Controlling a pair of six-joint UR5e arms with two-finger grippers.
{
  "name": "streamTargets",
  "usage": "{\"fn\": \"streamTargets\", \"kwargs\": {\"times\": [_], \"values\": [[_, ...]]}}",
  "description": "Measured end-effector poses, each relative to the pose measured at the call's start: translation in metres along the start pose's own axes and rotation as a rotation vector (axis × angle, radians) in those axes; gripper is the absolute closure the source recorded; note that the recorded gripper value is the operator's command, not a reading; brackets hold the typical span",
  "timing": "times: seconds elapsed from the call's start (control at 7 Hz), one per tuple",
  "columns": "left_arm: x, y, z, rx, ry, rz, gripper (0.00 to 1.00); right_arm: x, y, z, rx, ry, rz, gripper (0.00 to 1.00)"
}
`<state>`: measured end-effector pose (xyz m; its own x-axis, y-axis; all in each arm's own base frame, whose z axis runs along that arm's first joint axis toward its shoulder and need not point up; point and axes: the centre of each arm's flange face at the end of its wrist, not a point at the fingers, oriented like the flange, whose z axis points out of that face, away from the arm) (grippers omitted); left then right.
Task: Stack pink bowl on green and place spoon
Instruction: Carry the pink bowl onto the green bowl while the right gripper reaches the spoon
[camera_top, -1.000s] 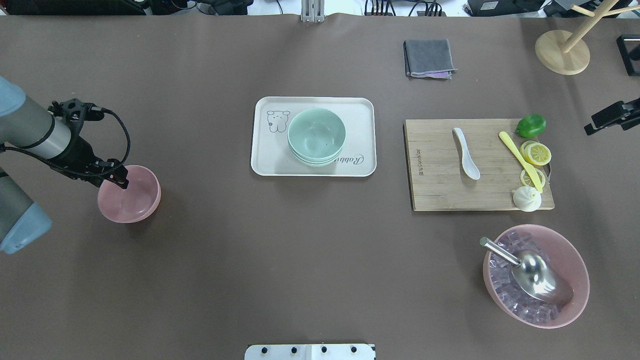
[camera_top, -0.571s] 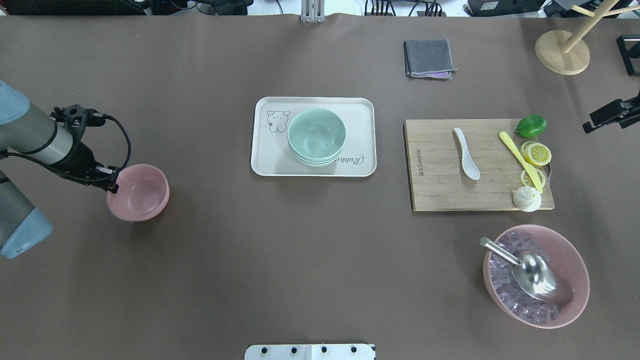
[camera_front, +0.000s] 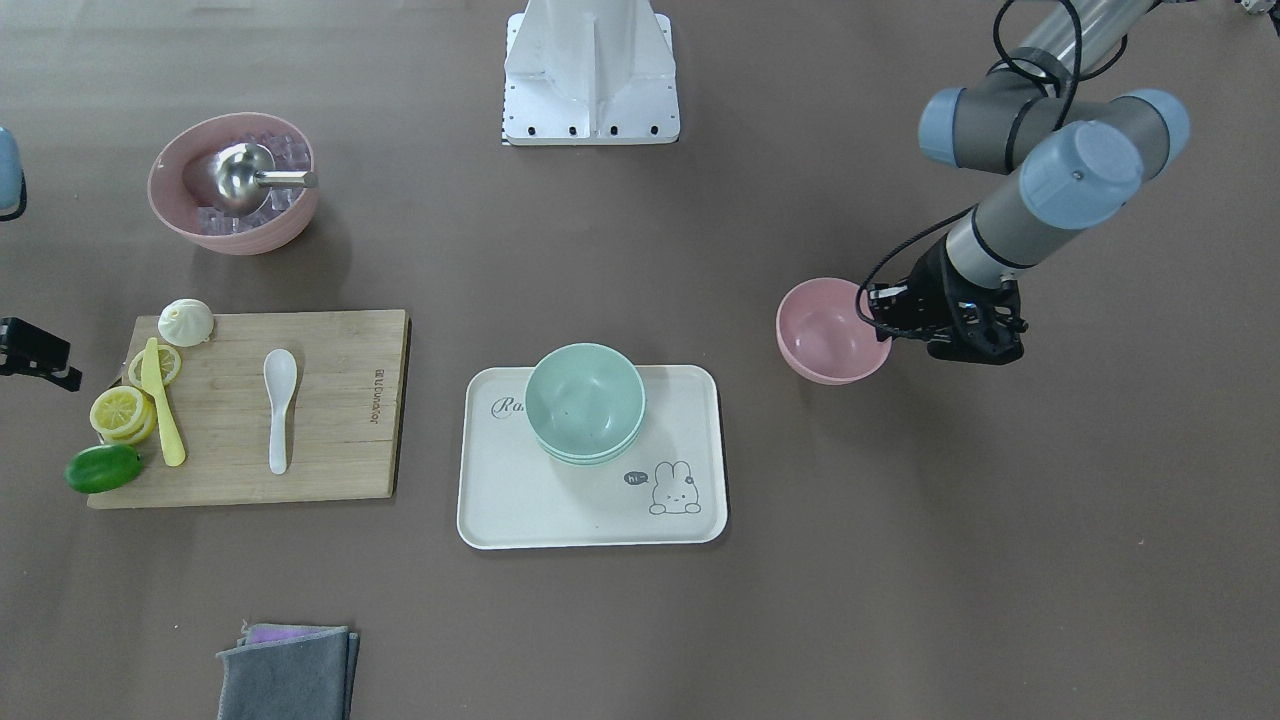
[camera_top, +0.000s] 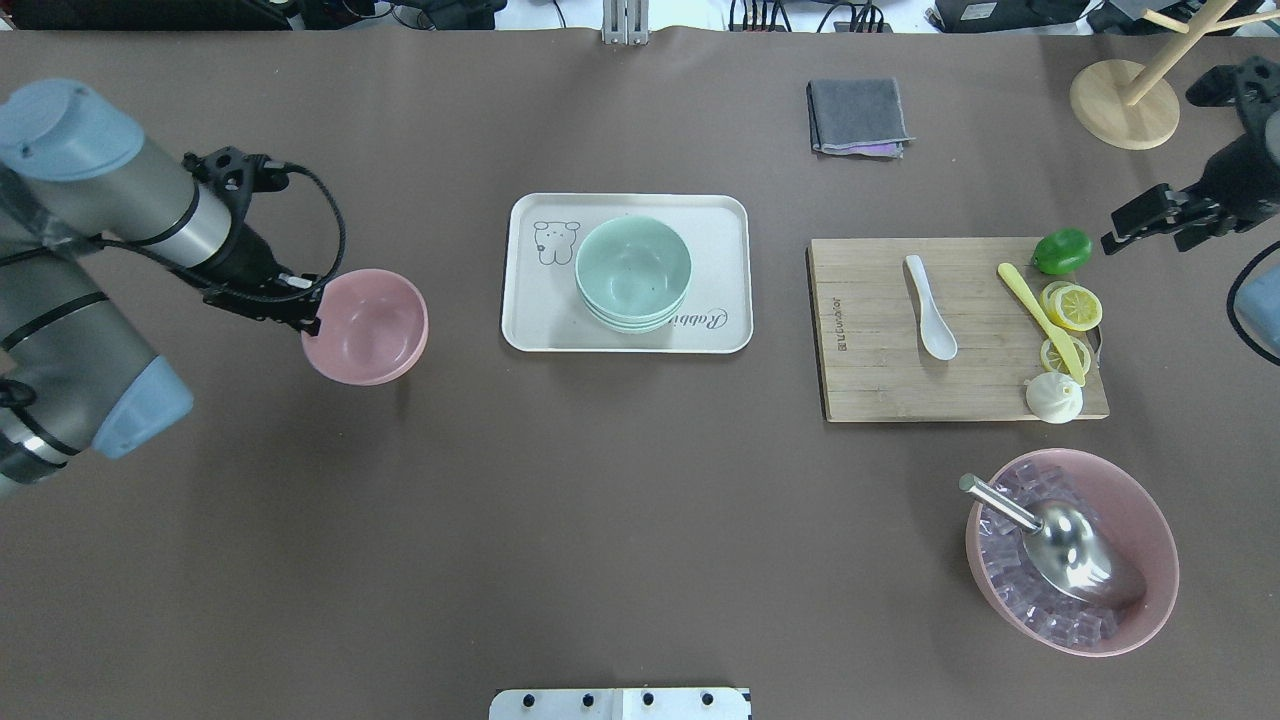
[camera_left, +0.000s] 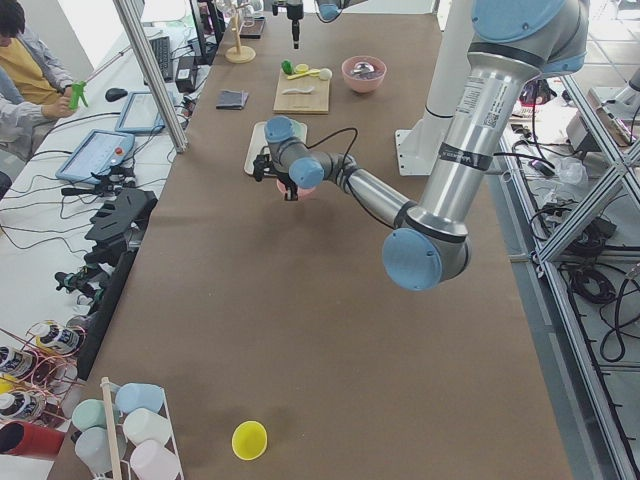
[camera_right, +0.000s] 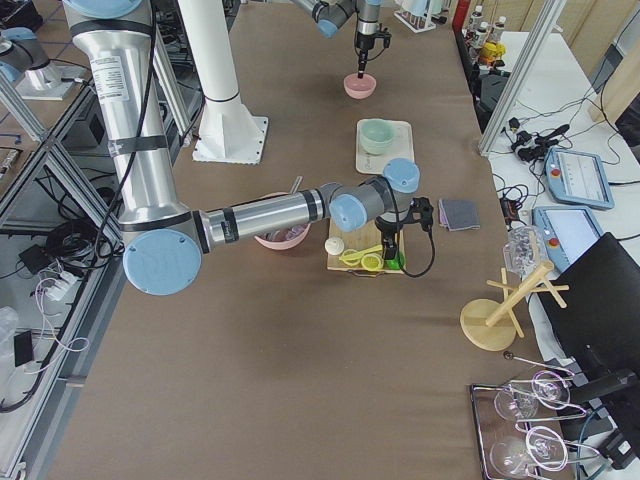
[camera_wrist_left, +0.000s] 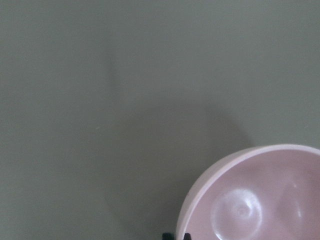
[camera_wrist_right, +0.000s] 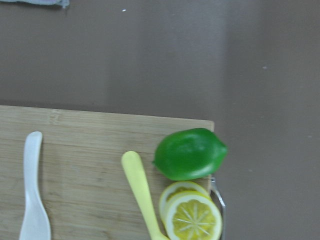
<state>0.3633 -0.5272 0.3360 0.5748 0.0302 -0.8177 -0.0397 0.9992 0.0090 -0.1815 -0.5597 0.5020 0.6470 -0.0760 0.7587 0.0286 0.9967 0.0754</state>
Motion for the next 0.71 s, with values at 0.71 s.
{"fn": "streamTargets", "kwargs": {"times": [0.71], "values": [[0.205, -0.055, -0.037, 0.031, 0.038, -0.097, 1.00, -0.121, -0.010, 0.069, -0.036, 0.036, -0.008, 0.01]]}}
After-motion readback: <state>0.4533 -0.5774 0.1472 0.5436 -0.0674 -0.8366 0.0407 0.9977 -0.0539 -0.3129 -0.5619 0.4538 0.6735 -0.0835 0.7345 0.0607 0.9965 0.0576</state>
